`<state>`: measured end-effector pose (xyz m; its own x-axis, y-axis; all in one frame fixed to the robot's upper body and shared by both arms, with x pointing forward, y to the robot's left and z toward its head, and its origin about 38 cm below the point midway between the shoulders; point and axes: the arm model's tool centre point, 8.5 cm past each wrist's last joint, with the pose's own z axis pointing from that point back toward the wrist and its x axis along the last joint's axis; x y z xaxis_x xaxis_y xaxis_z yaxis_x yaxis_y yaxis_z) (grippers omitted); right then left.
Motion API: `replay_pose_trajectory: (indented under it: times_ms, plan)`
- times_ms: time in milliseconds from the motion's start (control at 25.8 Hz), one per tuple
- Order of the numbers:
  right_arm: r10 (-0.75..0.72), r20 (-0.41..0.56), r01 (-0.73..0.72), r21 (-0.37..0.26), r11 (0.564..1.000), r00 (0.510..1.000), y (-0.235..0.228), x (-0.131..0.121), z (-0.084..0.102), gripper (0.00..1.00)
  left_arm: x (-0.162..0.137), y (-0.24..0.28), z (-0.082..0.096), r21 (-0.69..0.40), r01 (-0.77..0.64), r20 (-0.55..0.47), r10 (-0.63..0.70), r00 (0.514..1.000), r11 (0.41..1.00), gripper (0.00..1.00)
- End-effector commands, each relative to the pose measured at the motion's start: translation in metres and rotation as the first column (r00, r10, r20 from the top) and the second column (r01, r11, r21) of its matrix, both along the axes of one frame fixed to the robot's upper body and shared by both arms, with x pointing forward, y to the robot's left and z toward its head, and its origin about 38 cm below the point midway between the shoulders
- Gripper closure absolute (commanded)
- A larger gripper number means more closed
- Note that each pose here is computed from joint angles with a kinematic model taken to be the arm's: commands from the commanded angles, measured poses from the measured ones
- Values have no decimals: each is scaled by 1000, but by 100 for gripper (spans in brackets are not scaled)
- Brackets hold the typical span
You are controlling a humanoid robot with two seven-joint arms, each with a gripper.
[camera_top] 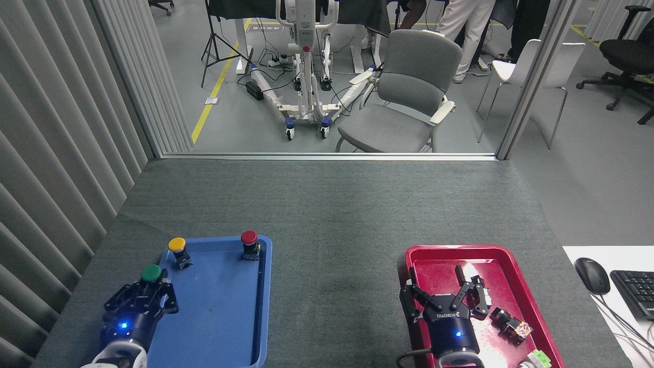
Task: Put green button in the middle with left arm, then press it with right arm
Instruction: 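Lift the green button with the left gripper out of the tray, then carry the green button past the tray edge toward the table middle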
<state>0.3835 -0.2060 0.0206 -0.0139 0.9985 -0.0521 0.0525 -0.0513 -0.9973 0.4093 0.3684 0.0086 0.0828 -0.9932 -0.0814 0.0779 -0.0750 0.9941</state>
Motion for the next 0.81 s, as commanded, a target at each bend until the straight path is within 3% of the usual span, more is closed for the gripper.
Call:
replay_pose_trajectory:
  times_ms: [0, 116, 232, 271, 349, 426, 697, 775]
  plan:
    - [-3, -2, 3, -2, 1000, 1000, 0, 0, 0, 0, -34, 3, 27, -42, 76, 110, -71, 991, 996, 72]
    - [-4, -2, 4, 1, 1000, 1000, 1, 0, 0, 0, -49, 2, 35, -29, 145, 149, -140, 979, 989, 72]
    - [-2, -2, 2, 3, 1000, 1000, 1, 0, 0, 0, -38, -17, 42, -69, 278, 171, -263, 949, 958, 74]
    - [-2, -2, 2, 3, 1000, 1000, 1, 0, 0, 0, -33, -29, 47, -80, 347, 182, -329, 927, 934, 77]
    - [-3, -4, 3, 4, 1000, 1000, 1, 0, 0, 0, -29, -48, 51, -80, 462, 187, -442, 877, 883, 94]
    - [-3, -2, 3, 2, 1000, 1000, 0, 1, 1, 0, -23, -65, 55, -82, 512, 194, -490, 850, 855, 98]
    - [-5, -2, 5, 2, 1000, 1000, 0, 1, 1, 0, -6, -139, 45, -141, 570, 195, -542, 817, 809, 95]
    - [-4, -3, 4, 3, 1000, 1000, 1, 1, 0, 0, 1, -166, 44, -110, 581, 204, -553, 808, 807, 95]
